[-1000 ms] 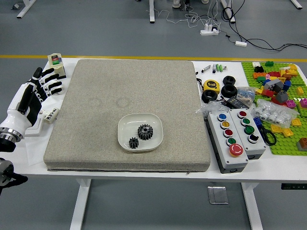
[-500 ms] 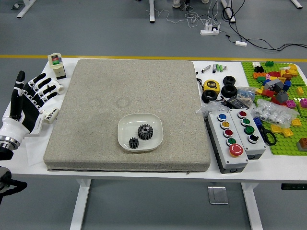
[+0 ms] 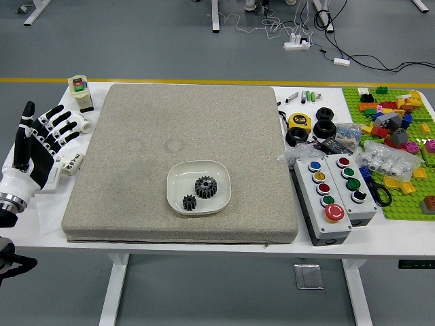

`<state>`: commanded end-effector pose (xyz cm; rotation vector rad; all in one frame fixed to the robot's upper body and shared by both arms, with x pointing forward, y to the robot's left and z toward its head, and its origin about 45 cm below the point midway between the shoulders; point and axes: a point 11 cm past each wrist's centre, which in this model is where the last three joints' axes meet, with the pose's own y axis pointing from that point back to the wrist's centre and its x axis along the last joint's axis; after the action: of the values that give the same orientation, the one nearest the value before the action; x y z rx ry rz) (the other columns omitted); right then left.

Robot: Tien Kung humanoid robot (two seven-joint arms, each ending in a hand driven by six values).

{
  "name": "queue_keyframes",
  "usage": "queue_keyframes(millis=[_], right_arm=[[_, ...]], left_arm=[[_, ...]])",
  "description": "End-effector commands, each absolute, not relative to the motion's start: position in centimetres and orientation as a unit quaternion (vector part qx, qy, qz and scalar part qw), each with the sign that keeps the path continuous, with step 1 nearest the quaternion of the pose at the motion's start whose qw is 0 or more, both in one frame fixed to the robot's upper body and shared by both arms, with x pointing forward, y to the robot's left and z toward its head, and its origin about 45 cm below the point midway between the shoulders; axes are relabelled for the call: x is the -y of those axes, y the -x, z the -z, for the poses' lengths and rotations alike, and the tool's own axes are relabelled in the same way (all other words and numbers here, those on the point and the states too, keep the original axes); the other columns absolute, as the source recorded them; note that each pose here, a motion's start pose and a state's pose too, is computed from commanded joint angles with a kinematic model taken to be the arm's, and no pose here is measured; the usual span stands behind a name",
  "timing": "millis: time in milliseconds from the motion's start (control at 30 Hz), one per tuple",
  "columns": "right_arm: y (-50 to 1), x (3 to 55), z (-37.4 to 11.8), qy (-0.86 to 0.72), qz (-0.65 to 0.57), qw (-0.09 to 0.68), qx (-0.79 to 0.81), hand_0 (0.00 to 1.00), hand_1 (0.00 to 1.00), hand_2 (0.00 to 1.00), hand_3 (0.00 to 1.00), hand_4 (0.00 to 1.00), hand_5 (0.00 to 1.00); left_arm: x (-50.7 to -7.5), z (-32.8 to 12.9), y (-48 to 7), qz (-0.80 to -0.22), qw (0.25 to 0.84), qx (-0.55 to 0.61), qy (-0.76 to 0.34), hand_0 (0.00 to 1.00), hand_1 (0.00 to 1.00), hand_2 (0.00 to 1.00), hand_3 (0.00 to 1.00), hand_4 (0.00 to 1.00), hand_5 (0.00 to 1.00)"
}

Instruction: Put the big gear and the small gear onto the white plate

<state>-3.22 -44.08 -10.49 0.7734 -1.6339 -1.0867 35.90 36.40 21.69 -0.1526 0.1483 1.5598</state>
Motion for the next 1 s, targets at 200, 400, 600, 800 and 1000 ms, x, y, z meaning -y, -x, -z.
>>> queue_keyframes(millis=[200,400,600,800,1000], right_arm=[[3.16,44.08,10.49,-0.319,0.448,0.493,0.674,0.766,0.805,0.837,0.790,0.947,0.798],[3.12,44.11,10.48,-0.319,0.448,0.492,0.675,0.766,0.805,0.837,0.788,0.946,0.798],[3.12,44.11,10.47,-0.319,0.448,0.492,0.675,0.766,0.805,0.837,0.789,0.946,0.798],[3.09,44.11,10.47,-0.319,0.448,0.491,0.675,0.766,0.805,0.837,0.789,0.946,0.798],[3.02,44.12,10.47,-0.319,0.448,0.491,0.676,0.766,0.806,0.837,0.789,0.946,0.799]], left_arm=[[-36.40,-21.70,-35.94,-0.702,0.706,-0.067,0.066,0.774,0.824,0.880,0.860,0.966,0.998],[-36.47,-21.75,-35.99,-0.704,0.704,-0.066,0.066,0.776,0.826,0.881,0.863,0.966,0.998],[-36.69,-21.64,-35.99,-0.709,0.699,-0.067,0.065,0.778,0.828,0.884,0.867,0.966,0.998],[-36.78,-21.74,-36.03,-0.710,0.699,-0.063,0.061,0.784,0.845,0.901,0.871,0.968,0.998],[-36.83,-21.82,-36.06,-0.710,0.699,-0.059,0.058,0.785,0.844,0.902,0.875,0.968,0.998]])
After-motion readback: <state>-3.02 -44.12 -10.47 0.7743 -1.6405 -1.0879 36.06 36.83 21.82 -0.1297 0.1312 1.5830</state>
